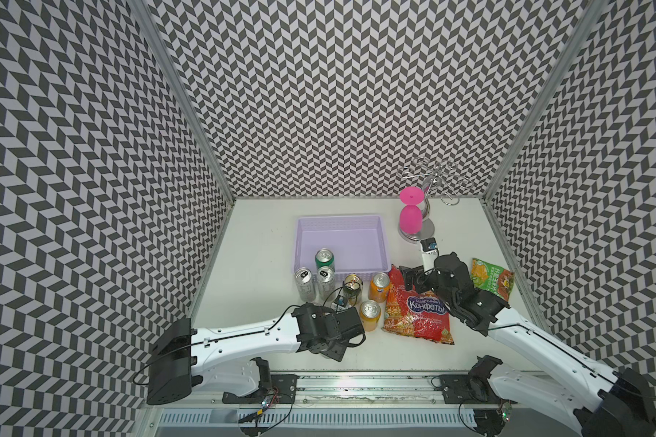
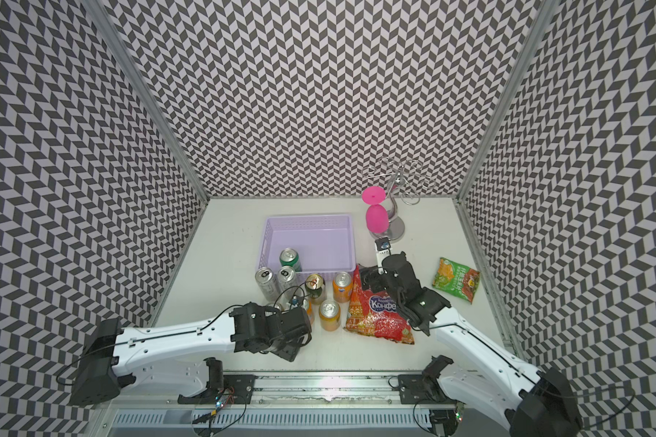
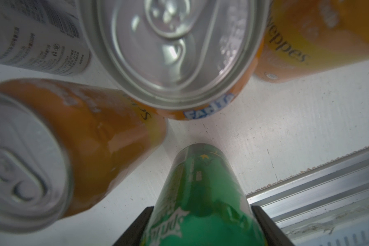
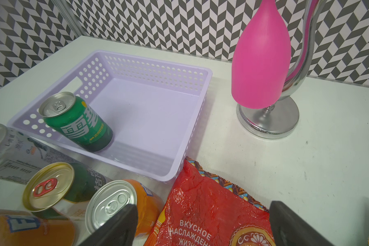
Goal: Take out the drinks from the basket
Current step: Place the drink at the center of the board.
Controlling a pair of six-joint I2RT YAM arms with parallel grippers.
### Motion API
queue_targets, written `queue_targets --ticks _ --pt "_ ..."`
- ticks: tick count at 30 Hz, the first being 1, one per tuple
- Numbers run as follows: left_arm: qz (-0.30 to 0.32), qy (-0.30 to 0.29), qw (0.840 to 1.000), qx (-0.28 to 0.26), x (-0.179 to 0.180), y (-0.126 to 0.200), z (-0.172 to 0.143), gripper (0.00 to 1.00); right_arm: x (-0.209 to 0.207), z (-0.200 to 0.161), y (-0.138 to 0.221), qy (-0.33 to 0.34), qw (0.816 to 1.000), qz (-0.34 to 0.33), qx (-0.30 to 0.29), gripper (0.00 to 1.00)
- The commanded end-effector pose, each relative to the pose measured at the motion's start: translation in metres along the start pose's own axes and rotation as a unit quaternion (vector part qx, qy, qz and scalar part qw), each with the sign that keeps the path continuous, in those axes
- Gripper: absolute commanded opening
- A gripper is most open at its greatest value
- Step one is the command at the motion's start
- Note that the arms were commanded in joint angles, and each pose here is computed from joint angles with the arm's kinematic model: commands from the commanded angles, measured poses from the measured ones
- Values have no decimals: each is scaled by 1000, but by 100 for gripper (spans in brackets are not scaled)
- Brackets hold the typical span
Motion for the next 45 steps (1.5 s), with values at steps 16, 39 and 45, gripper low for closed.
queue_targets --ticks 16,39,45 --pt "6 2 999 -45 -1 17 16 81 1 29 21 -5 999 19 -45 100" --pt "21 23 965 -262 91 131 151 92 47 78 16 25 988 148 -41 100" --pt "32 53 960 -273 135 119 171 94 81 91 -3 37 985 170 -19 100"
Point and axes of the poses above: each gripper's point midway between its finger pads, its own y axis back along the fingers, its own x axis along the line the jaws close on, z = x × y, the point moved 6 cm from there along y, back along the fingers
